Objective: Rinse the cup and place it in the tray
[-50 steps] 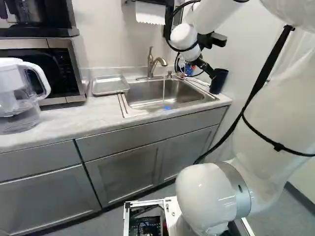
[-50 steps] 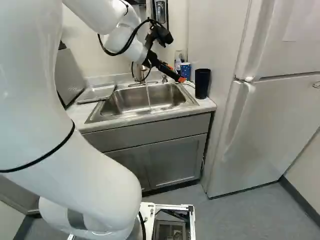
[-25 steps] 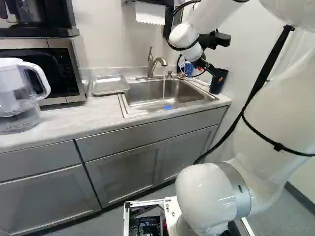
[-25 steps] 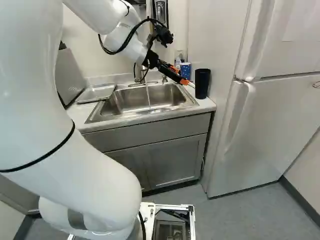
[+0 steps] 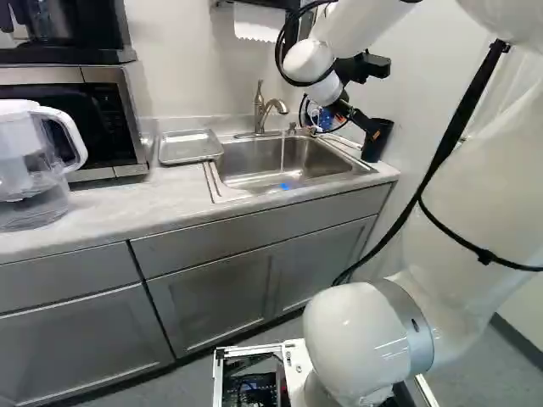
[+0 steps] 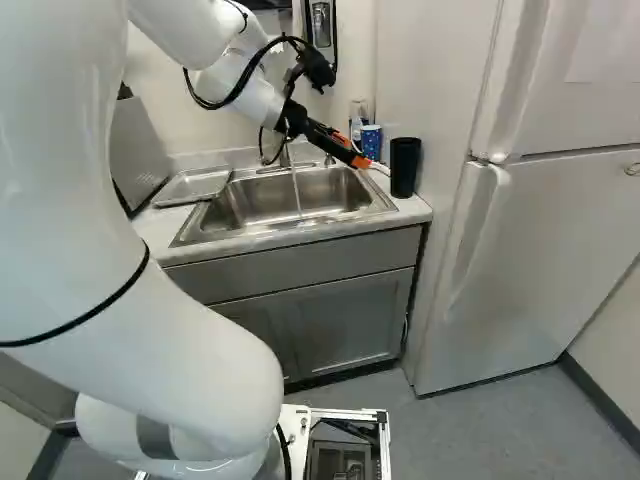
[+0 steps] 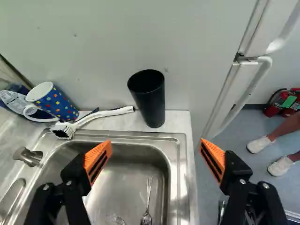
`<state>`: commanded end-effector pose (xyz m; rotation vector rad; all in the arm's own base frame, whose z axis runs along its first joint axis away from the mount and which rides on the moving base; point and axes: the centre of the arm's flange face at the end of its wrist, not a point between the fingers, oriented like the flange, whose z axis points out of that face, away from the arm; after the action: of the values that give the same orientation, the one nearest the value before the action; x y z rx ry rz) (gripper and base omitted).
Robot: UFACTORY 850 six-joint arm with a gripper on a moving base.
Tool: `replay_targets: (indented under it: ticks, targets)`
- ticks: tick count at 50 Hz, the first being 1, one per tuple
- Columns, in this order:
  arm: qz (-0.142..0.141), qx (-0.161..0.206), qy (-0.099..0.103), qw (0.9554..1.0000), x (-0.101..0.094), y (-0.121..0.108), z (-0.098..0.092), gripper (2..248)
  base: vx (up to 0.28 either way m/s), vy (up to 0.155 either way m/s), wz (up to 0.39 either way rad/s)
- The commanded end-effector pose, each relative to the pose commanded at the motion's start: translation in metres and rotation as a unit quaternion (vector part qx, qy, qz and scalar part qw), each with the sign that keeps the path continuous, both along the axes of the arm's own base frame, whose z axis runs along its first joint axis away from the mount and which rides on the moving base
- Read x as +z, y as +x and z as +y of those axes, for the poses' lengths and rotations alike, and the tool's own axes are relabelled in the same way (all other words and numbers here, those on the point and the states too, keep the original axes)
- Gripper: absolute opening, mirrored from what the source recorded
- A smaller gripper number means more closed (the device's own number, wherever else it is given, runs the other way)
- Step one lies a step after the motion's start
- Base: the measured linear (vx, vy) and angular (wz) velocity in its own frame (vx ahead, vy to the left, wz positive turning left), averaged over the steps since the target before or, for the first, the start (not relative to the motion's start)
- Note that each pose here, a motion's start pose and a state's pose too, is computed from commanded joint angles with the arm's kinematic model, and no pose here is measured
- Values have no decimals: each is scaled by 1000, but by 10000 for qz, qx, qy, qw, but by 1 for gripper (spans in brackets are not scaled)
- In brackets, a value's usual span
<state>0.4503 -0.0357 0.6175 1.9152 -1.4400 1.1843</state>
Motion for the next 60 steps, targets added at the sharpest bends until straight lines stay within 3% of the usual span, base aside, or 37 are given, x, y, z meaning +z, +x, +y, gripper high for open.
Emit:
replay_targets:
  ticks: [25, 45, 60]
  targets:
    - [155, -340, -278, 9989, 3, -2, 1, 247, 0, 0, 0]
    - [155, -123, -663, 9976, 9, -4, 17, 247, 0, 0, 0]
    - [343, -105, -901, 9953, -5, -1, 17, 247, 0, 0, 0]
